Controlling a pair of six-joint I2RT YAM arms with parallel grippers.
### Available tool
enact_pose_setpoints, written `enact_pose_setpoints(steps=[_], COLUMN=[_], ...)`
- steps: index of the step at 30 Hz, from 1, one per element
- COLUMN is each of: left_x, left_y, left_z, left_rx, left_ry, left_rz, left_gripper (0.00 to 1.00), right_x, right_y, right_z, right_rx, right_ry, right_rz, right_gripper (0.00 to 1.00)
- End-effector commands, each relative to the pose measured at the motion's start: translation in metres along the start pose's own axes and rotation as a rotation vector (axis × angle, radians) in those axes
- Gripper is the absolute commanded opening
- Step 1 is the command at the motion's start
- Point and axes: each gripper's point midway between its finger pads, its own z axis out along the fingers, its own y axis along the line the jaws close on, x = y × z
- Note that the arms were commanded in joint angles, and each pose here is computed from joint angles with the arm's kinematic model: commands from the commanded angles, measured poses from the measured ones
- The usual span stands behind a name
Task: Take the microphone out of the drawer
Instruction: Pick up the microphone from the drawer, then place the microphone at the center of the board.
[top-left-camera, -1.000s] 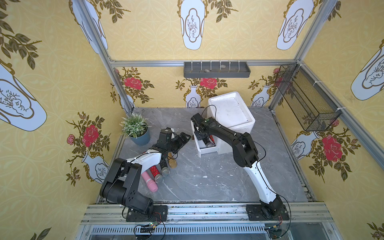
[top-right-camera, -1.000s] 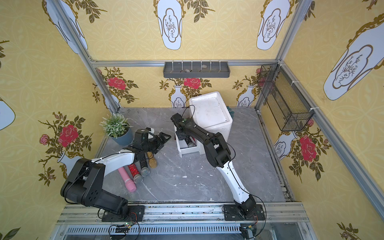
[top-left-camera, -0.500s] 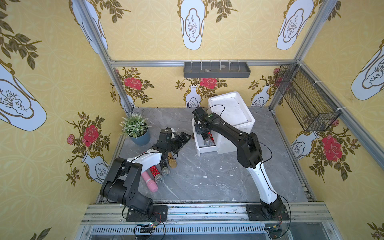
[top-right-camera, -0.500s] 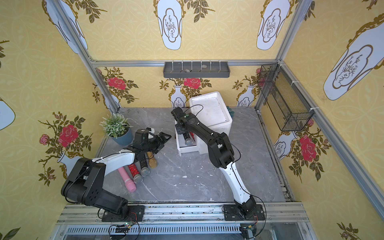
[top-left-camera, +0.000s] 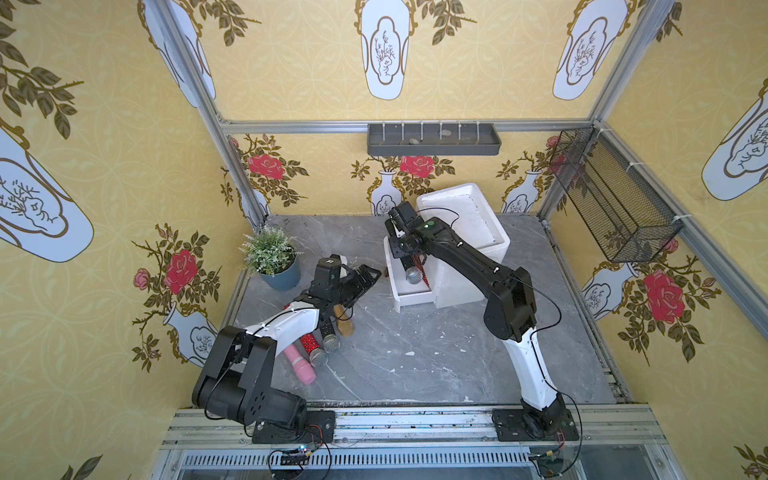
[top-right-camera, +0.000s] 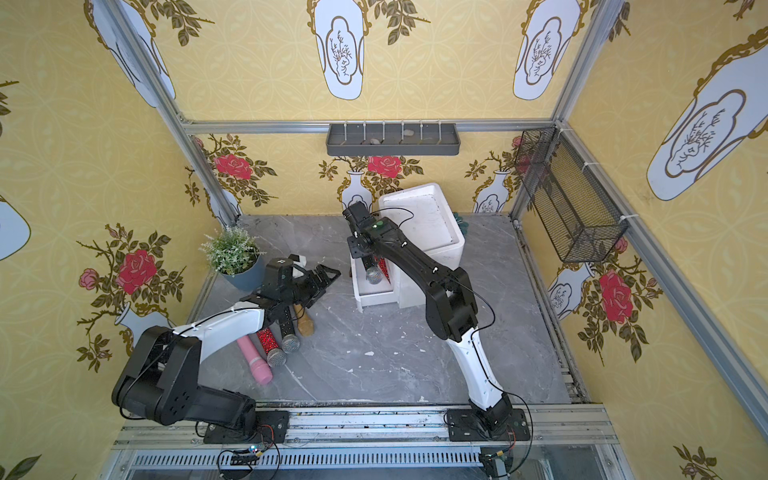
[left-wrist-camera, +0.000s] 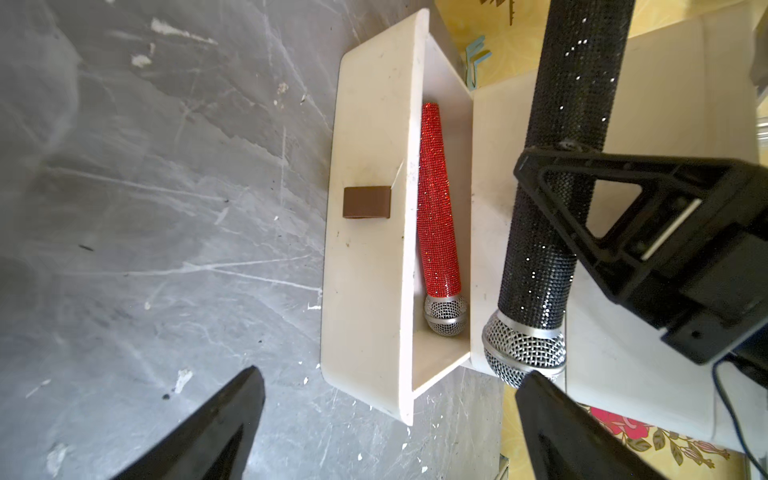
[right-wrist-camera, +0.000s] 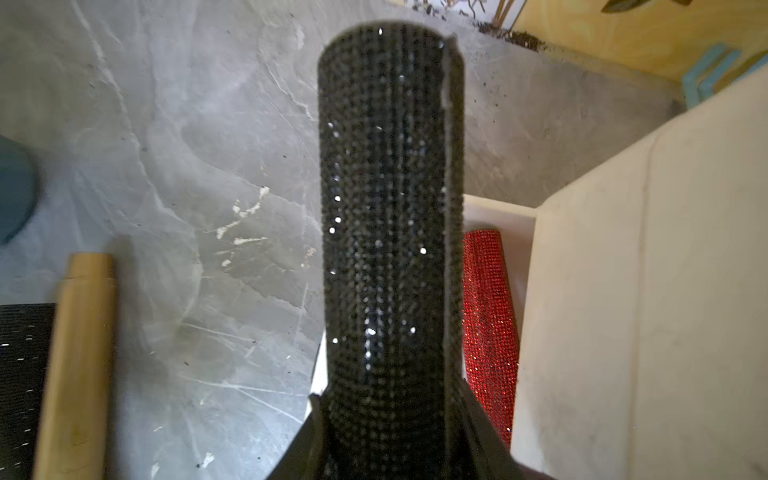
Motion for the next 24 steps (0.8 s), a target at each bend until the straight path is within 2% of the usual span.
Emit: enact_pose_setpoints(steps=[1, 5, 9, 14, 19, 24], left_x=[-0.005, -0.020, -0.029, -0.035, -0.034, -0.030], left_y=[0.007, 0.014, 0.025, 0.032, 0.040, 0.052], left_z=[-0.018, -0.049, -0.078, -0.111, -0.124, -0.126], left_rx=[-0.084, -0.152, -0.165, -0.218, -0.258, -0.288], left_ry=[-0.020, -0.073, -0.120, -0.196, -0.207, -0.209], left_rz=[0.063, 0.060, 0.019, 0.040, 0.032, 0.016], left_gripper=[1.00, 1.00, 1.00, 1.00, 1.00, 1.00], right_x=[-0.016, -0.014, -0.003, 0.019, 0.047, 0.074], right_y=[0.021, 0.047, 0.080, 0.124, 0.159, 0.174], right_z=[-0.017, -0.024, -0.022, -0.010, 0.011, 0.041], right_rx=[-0.091, -0.156, -0.229, -0.290, -0.313, -0.307], right_ry=[-0.055, -0.055, -0.038, -0.007, 0.033, 0.045], right_rz=[0.028, 0.052, 0.063, 0.059, 0.049, 0.011], right_gripper=[0.25, 0.25, 0.24, 0.24, 0.24, 0.24])
